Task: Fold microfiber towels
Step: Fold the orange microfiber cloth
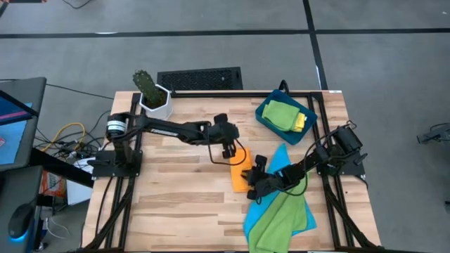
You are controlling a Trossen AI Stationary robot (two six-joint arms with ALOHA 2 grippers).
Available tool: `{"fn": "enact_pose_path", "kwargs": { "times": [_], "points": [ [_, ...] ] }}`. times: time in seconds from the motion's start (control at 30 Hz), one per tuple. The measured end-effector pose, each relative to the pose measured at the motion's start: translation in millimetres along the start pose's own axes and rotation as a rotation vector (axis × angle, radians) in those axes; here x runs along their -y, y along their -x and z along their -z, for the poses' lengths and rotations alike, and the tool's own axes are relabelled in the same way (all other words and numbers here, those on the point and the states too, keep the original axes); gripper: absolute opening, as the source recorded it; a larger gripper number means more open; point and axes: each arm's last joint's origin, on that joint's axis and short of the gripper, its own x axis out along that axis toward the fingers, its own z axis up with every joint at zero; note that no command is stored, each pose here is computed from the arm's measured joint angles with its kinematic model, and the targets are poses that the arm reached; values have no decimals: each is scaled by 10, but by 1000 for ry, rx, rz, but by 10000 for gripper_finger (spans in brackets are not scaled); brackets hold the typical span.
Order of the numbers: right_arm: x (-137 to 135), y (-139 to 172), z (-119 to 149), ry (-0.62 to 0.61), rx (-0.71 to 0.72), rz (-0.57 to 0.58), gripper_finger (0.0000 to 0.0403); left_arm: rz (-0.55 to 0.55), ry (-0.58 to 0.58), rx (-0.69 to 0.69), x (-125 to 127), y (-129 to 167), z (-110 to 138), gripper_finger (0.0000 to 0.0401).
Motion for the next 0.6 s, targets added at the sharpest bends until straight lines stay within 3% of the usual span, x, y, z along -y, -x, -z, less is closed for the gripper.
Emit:
{"fn": "enact_pose_path", "kwargs": {
  "times": [0.07,0.17,0.4,0.5,0.6],
  "points": [
    [-12,28,-20,15,14,-10,102,33,37,32,85,178,-97,16],
    [1,161,-167,24,85,7,102,60,59,52,325,279,-42,3],
    [329,400,-401,32,208,79,102,75,123,203,839,72,295,0],
    [529,391,-343,27,207,102,102,63,143,230,936,-7,347,0],
    [689,354,-246,-12,278,44,102,78,183,245,995,-22,346,0]
  ]
}}
